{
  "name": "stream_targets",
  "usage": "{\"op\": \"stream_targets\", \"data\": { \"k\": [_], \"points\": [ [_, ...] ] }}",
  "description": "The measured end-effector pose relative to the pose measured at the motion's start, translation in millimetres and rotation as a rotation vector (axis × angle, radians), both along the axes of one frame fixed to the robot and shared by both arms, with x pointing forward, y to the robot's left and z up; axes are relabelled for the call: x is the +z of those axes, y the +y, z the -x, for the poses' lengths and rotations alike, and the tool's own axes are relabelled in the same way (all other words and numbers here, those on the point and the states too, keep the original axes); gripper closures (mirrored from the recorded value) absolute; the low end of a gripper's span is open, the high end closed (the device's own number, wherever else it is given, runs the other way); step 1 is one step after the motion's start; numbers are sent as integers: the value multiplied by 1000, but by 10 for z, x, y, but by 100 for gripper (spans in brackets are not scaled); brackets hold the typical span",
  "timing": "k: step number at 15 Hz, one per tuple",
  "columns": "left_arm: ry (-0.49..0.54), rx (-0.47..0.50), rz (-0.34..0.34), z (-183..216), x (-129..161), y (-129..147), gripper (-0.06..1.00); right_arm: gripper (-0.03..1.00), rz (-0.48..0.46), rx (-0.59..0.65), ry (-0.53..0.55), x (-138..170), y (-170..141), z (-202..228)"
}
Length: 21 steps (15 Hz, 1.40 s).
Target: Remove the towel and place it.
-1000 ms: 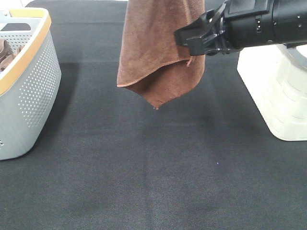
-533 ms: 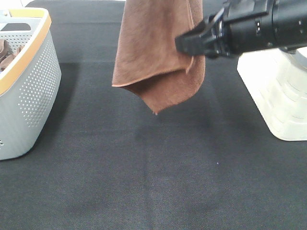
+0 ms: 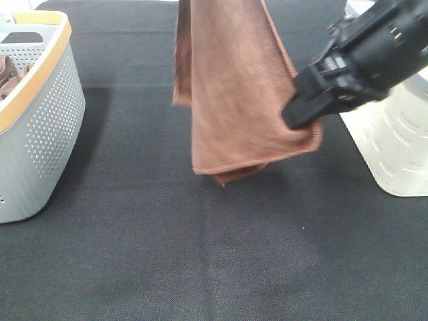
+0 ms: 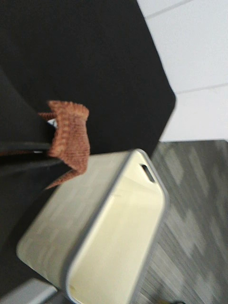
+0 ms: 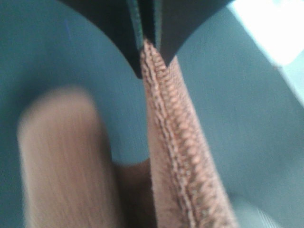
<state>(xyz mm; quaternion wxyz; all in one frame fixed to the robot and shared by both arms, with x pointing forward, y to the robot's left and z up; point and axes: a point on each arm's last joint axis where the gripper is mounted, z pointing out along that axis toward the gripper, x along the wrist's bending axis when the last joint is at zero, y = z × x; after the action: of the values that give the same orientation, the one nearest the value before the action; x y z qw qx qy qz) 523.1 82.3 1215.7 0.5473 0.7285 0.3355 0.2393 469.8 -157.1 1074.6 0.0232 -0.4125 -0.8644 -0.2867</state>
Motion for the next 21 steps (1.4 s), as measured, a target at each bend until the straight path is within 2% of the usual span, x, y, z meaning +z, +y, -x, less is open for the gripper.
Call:
{"op": "stream_targets", "data": {
  "k": [3,4,5,7,10,12,14,15,18,20,21],
  "points": [
    [113,68,-150,2,-151,96,94,97,94,-33,12,207,-71,-22],
    [113,68,-150,2,-151,96,94,97,94,-33,12,207,-71,-22],
    [191,79,-223,33,-235,136,94,97,134,-84,-24,302,-114,-71],
    [284,82,-303,82,-323,182,94,97,207,-149,-88,417,-192,-138],
    [370,82,-383,140,-400,226,94,97,254,-224,-212,614,-256,-237],
    [339,101,-412,118,-394,250,94,97,233,-244,-309,735,-237,-312],
    [243,135,-458,8,-396,245,94,97,225,-249,-359,710,-190,-446],
    [243,135,-458,8,-396,245,94,97,225,-249,-359,710,-190,-446],
    [93,183,-569,-248,-519,183,94,97,231,-248,-469,607,-112,-707],
    [-6,222,-611,-399,-572,147,94,97,252,-233,-571,536,-66,-887],
    [-89,253,-622,-549,-607,150,94,97,267,-221,-642,461,-26,-1027]
  ]
}}
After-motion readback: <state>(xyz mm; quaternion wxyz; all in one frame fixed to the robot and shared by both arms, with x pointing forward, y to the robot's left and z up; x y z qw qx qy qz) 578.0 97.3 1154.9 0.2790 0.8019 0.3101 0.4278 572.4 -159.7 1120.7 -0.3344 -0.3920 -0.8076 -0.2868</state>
